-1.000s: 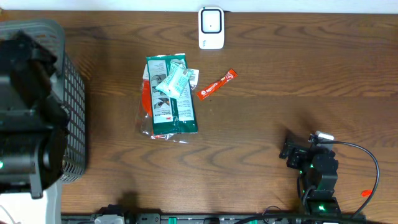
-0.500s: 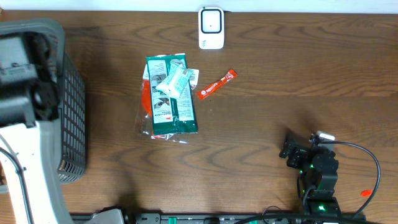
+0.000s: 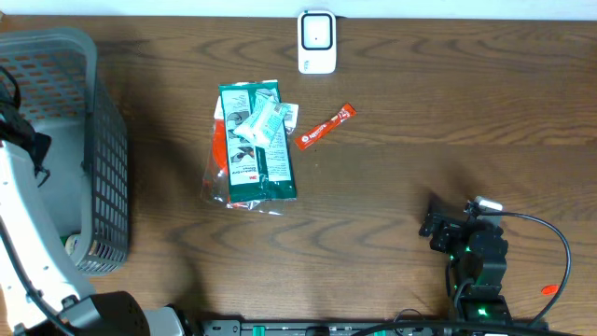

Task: Scan the item barcode
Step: 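Move the open left gripper back into the basket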

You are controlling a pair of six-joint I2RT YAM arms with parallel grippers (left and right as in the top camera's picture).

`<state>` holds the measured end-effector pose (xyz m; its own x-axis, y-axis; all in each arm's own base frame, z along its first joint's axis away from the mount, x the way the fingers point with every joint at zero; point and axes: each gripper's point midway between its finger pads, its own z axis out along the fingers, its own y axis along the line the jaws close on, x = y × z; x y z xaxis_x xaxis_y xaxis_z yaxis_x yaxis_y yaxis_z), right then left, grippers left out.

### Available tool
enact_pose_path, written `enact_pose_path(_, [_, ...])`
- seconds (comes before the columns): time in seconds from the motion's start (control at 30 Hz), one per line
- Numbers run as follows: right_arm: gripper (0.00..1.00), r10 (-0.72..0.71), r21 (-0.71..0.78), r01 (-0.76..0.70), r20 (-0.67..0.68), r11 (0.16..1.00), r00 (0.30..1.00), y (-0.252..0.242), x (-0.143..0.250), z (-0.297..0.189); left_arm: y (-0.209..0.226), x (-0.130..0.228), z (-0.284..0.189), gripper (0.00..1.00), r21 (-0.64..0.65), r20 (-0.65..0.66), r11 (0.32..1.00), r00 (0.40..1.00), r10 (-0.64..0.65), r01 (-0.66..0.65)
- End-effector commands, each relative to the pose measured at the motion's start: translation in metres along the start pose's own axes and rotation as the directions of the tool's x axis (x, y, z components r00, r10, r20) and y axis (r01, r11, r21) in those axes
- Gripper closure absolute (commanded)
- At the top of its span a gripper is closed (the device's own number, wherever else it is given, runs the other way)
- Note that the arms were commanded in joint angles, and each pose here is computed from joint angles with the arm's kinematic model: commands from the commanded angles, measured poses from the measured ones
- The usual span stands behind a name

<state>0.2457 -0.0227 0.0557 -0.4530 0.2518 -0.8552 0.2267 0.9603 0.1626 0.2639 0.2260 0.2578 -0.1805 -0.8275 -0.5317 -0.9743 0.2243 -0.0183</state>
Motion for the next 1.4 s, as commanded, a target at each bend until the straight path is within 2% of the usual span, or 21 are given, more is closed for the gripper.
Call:
enact_pose_path(0.0, [0.01,0.011,0.003,-0.011,0.001,1.000,1.000,0.000,0.000,0.000,-0.006,0.006,0.006,0.18,0.015,-0.039,1.000,0.999,-0.009,0.010])
enact_pose_path(0.13, [0.01,0.012,0.003,-0.012,0.001,1.000,1.000,0.000,0.000,0.000,-0.004,0.013,0.013,0.19,-0.025,-0.069,0.992,0.990,-0.125,0.124])
enact_pose_path(0.23, [0.01,0.011,0.003,-0.011,0.001,1.000,1.000,0.000,0.000,0.000,0.003,0.023,0.018,0.18,-0.090,-0.099,0.965,0.961,-0.257,0.248])
enact_pose_path(0.33, [0.01,0.012,0.004,-0.012,-0.001,1.000,1.000,-0.001,0.001,0.000,0.008,0.032,0.024,0.19,-0.153,-0.118,0.939,0.937,-0.328,0.309])
enact_pose_path(0.6, [0.01,0.011,0.005,-0.011,-0.004,1.000,1.000,-0.001,0.002,0.000,0.020,0.058,0.047,0.19,-0.302,-0.151,0.886,0.900,-0.410,0.353])
enact_pose_path(0.9, [0.01,0.021,0.007,-0.021,-0.012,1.000,1.000,-0.001,0.004,0.000,0.027,0.059,0.065,0.19,-0.365,-0.135,0.868,0.903,-0.408,0.338])
enact_pose_path(1.07, [0.01,0.021,0.007,-0.021,-0.012,1.000,1.000,-0.001,0.004,0.000,0.043,0.061,0.074,0.19,-0.410,-0.126,0.833,0.881,-0.456,0.372])
enact_pose_path(1.37, [0.01,0.021,0.007,-0.021,-0.012,1.000,1.000,-0.001,0.004,0.000,0.074,0.086,0.096,0.19,-0.513,-0.147,0.782,0.861,-0.486,0.354])
